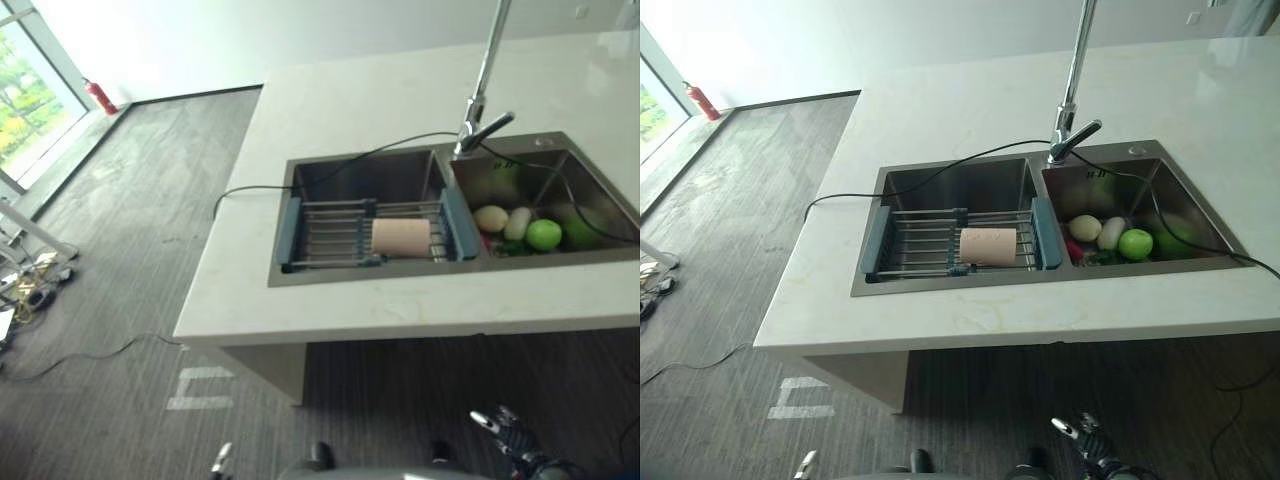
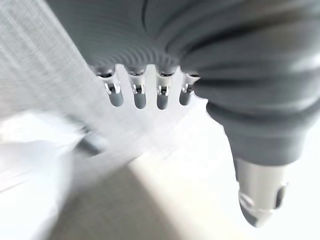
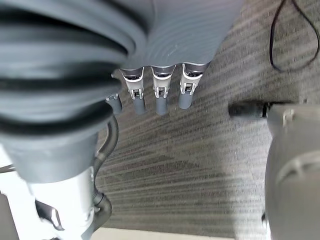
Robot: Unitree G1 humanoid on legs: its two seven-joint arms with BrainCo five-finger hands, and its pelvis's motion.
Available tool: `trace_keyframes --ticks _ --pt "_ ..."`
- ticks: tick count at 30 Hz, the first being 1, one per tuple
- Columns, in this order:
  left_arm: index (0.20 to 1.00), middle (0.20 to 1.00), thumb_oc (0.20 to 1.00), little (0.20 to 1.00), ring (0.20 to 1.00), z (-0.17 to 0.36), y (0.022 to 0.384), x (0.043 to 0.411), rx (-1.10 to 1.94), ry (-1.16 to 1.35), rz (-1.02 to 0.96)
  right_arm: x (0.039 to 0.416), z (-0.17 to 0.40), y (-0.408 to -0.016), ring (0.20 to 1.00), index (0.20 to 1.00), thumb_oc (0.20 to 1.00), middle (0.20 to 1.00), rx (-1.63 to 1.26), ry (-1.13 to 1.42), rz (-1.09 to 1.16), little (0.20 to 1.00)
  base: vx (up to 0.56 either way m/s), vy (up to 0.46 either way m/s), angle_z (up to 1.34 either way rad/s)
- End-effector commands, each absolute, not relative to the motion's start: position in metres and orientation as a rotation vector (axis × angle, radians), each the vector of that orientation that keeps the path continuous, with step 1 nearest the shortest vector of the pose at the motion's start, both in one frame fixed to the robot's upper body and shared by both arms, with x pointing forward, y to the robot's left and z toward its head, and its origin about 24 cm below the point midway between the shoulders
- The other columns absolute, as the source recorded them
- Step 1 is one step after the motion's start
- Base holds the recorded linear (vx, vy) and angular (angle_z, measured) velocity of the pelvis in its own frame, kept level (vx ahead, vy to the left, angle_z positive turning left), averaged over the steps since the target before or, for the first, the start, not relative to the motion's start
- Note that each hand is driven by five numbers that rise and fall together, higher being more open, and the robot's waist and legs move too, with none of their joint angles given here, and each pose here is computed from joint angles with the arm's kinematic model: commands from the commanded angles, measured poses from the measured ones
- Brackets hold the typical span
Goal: Place the dishes in the dishwasher.
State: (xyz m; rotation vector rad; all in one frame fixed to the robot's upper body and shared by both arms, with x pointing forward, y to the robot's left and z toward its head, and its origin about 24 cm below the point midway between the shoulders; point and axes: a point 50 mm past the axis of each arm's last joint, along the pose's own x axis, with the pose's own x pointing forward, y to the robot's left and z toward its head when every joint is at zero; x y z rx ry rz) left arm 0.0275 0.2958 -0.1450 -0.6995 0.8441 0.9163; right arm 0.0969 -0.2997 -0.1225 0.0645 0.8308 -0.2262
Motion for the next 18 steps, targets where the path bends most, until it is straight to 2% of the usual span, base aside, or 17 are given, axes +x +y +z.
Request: trace_keyframes --ticks 1,4,6,7,9,12,15,18 --pt "1.000 1.000 1.000 1.000 1.000 -0.105 0.354 0.072 -0.563 0.549 0.936 0.123 -0.114 -0.298 1.000 1.000 1.000 1.000 0.092 0.723 -0.219 1.000 -0.03 0.080 -0.01" --pt "1.000 1.000 1.000 1.000 1.000 0.014 0.460 0.107 -0.207 0.246 0.985 0.122 -0.116 -0.292 1.000 1.000 1.000 1.000 0.070 0.743 -0.208 1.000 -0.05 0.026 -0.01" --pt "1.000 1.000 1.000 1.000 1.000 0.122 0.506 0.126 0.050 0.044 0.999 0.124 -0.118 -0.284 1.000 1.000 1.000 1.000 0.078 0.761 -0.190 1.000 0.00 -0.092 0.02" --pt "1.000 1.000 1.000 1.000 1.000 0.165 0.513 0.132 0.188 -0.032 0.995 0.123 -0.119 -0.282 1.000 1.000 1.000 1.000 0.085 0.772 -0.184 1.000 0.04 -0.096 0.03" --pt "1.000 1.000 1.000 1.000 1.000 0.239 0.508 0.149 0.460 -0.158 0.930 0.121 -0.120 -0.280 1.000 1.000 1.000 1.000 0.086 0.789 -0.172 1.000 0.05 -0.069 0.00" --pt "1.000 1.000 1.000 1.000 1.000 0.300 0.474 0.183 0.656 -0.306 0.764 0.118 -0.122 -0.277 1.000 1.000 1.000 1.000 0.091 0.804 -0.166 1.000 0.04 -0.066 0.00" --pt "1.000 1.000 1.000 1.000 1.000 0.334 0.439 0.209 0.731 -0.437 0.615 0.117 -0.124 -0.276 1.000 1.000 1.000 1.000 0.099 0.814 -0.164 1.000 0.03 -0.066 -0.03" --pt "1.000 1.000 1.000 1.000 1.000 0.357 0.388 0.240 0.814 -0.544 0.428 0.114 -0.127 -0.274 1.000 1.000 1.000 1.000 0.118 0.828 -0.159 1.000 0.06 -0.103 -0.05"
